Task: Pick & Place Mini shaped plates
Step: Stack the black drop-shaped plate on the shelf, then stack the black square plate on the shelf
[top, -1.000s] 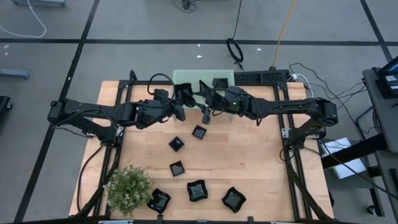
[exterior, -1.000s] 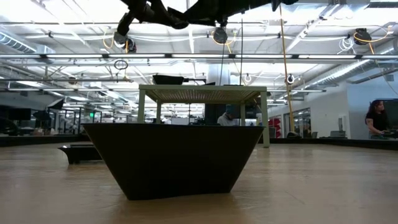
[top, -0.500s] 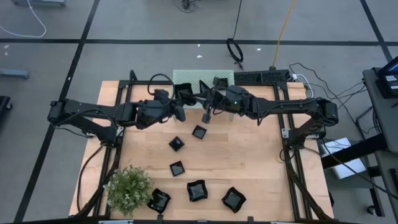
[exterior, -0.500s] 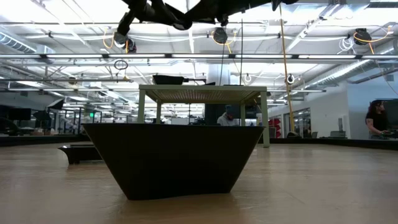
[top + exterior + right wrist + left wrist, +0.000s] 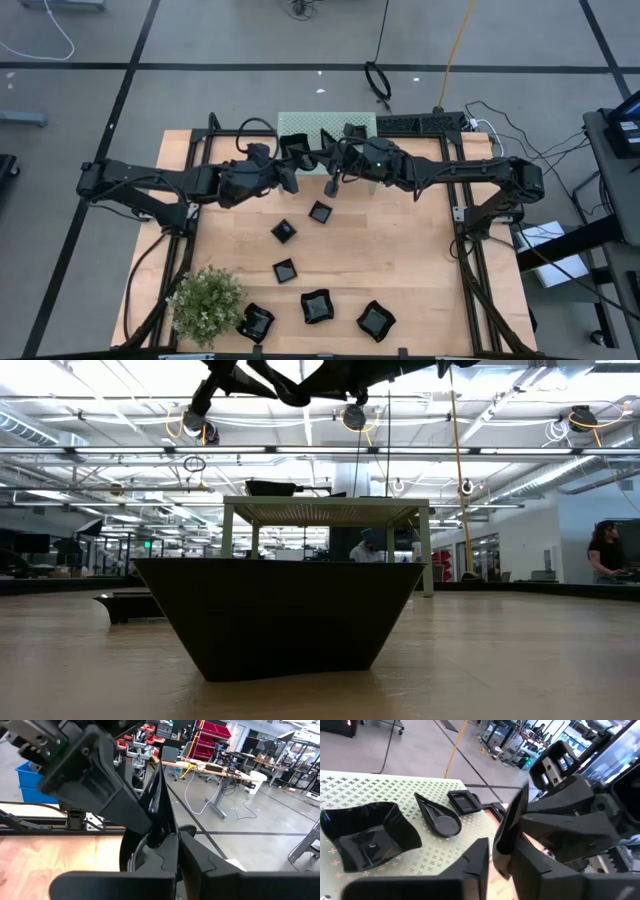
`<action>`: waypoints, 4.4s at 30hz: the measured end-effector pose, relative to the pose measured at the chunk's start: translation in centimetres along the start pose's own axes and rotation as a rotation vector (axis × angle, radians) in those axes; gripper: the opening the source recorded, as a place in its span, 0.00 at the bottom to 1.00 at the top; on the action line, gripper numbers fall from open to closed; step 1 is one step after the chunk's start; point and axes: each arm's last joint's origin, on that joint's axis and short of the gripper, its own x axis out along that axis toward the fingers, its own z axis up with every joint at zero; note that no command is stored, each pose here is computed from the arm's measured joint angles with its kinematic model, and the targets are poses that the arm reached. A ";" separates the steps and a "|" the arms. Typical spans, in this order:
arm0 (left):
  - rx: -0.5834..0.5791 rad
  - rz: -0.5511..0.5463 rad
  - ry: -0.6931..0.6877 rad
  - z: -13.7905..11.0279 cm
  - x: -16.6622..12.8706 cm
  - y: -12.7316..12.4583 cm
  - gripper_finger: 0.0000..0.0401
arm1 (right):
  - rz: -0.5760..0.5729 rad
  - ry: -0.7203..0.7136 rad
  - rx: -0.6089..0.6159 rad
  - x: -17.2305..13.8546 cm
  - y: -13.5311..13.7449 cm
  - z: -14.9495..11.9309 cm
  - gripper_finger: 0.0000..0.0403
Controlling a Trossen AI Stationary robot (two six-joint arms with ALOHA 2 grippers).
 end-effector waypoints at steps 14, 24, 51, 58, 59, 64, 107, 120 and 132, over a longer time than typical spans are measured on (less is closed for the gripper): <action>0.022 -0.055 0.002 0.2 0.0 -0.4 0.53 | -0.213 0.096 -0.122 0.0 -1.0 -0.6 0.00; 0.014 -0.063 -0.005 0.5 -0.3 -0.4 0.56 | -0.414 0.296 0.036 -0.1 -5.1 -3.2 0.00; 0.061 -0.123 -0.223 8.3 -6.3 2.5 0.56 | -0.359 0.371 0.548 0.0 -8.7 -6.1 0.00; 0.086 -0.137 -0.273 9.5 -7.9 3.1 0.56 | -0.364 0.395 0.572 1.2 -8.5 -7.5 0.00; 0.089 -0.139 -0.276 9.6 -8.0 3.1 0.56 | -0.368 0.414 0.579 1.2 -8.4 -7.8 0.00; 0.108 -0.140 -0.286 9.8 -8.3 3.2 0.56 | -0.368 0.413 0.583 1.5 -8.4 -8.1 0.00; 0.287 0.281 0.888 -6.4 -0.1 5.6 0.56 | -0.249 0.199 0.251 -7.4 -7.6 1.7 0.35; 0.383 0.443 1.136 -13.4 4.0 7.5 0.56 | -0.225 0.349 0.191 -9.3 -7.3 1.1 0.35; 0.374 0.501 1.251 -16.7 6.0 9.0 0.51 | -0.220 0.383 0.183 -9.4 -7.3 0.8 0.35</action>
